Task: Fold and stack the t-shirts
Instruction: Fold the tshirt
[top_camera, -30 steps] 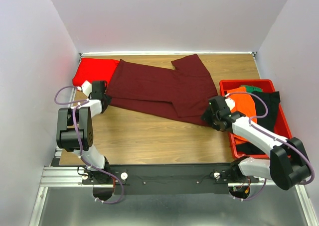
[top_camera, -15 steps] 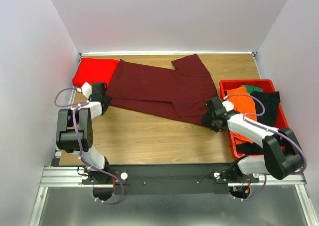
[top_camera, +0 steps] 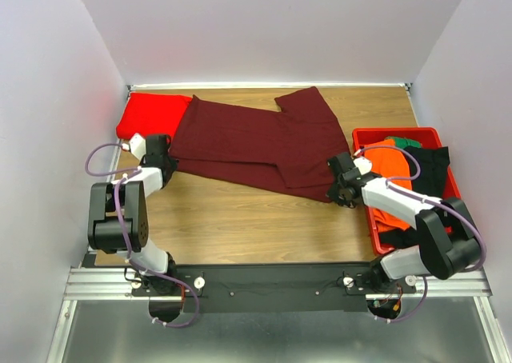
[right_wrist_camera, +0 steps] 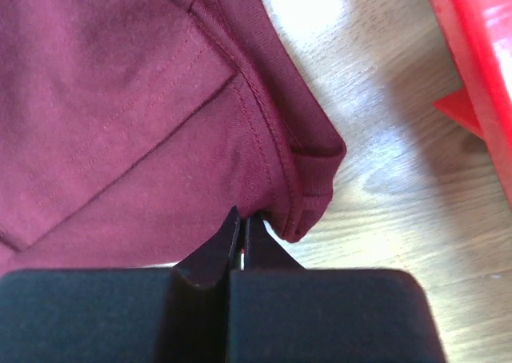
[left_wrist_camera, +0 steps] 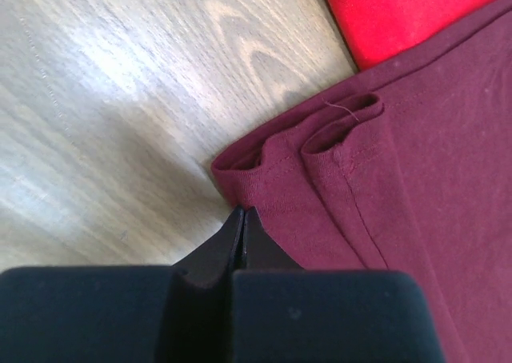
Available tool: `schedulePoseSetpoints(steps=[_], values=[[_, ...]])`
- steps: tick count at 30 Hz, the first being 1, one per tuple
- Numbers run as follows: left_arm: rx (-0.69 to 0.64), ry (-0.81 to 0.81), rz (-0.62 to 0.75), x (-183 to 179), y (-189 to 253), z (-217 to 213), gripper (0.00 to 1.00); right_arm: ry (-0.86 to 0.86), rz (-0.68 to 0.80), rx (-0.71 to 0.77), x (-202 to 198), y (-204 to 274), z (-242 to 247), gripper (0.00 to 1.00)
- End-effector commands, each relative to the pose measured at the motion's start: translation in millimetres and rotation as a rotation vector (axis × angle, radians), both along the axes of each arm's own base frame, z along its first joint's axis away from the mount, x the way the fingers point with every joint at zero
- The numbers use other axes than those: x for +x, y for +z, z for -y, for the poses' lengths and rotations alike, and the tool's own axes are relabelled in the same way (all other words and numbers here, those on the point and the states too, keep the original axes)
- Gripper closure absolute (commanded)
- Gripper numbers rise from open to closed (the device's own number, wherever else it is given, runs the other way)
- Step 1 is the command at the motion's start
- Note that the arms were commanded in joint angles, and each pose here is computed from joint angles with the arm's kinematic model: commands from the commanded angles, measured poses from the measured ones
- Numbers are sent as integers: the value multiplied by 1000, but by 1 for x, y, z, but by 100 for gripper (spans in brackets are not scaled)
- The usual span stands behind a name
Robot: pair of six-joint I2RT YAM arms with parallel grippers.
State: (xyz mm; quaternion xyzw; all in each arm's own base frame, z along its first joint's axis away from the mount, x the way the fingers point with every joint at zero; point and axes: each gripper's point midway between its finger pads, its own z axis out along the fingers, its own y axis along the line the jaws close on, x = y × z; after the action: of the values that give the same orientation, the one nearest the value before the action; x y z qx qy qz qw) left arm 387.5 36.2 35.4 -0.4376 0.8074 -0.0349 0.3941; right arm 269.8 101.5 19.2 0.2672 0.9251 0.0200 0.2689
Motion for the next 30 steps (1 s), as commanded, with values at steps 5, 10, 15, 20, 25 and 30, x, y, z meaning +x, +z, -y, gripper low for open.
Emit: schedulePoseSetpoints(steps=[5,10,15,20,25,30], values=[[44,75,-19,-41,17,-18,100,92,-25,16,-18,25,2,100],[39,88,-12,-72,22,-19,100,130,-45,71,-37,37,-2,100],[37,108,20,-95,35,-21,100,153,-65,119,-57,44,-4,100],[19,109,49,-111,42,-17,100,154,-69,137,-74,53,0,100],[-16,103,63,-125,41,-9,100,163,-87,179,-89,60,-2,99],[-72,93,109,-127,50,1,100,166,-83,155,-90,73,3,96]])
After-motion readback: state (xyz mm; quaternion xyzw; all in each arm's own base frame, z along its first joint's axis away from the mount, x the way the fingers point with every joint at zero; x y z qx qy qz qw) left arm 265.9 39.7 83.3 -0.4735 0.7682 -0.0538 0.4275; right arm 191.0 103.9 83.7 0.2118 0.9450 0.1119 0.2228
